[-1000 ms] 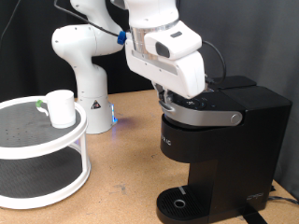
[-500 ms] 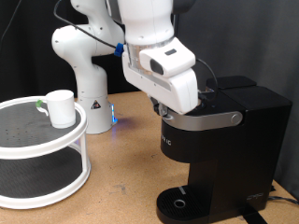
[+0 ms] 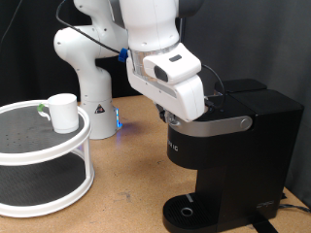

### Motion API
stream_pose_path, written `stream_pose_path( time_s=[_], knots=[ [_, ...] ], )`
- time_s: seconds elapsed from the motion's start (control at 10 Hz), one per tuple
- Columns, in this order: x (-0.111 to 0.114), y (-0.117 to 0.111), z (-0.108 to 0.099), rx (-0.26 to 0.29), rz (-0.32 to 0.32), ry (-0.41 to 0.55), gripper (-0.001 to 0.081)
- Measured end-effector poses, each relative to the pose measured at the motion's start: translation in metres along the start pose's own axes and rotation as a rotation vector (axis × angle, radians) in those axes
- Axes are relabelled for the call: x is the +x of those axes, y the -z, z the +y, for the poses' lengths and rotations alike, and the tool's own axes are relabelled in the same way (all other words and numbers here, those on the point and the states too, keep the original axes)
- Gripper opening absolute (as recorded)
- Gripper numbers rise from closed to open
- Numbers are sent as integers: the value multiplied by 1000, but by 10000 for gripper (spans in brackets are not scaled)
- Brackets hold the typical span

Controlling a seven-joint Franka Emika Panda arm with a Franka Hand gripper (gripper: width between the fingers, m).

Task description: Make a cup of coffee with the keurig machine

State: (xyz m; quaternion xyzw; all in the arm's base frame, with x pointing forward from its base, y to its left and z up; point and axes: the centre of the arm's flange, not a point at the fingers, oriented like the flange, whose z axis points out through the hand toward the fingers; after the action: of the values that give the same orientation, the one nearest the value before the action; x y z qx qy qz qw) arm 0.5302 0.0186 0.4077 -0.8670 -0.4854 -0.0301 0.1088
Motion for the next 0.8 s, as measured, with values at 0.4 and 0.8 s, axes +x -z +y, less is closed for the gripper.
stream_pose_path(
  time_s=[0.4,0.8],
  knots=[
    [-3,7,3,24,68,17,0],
    [-8,35,1,58,120,36,0]
  ],
)
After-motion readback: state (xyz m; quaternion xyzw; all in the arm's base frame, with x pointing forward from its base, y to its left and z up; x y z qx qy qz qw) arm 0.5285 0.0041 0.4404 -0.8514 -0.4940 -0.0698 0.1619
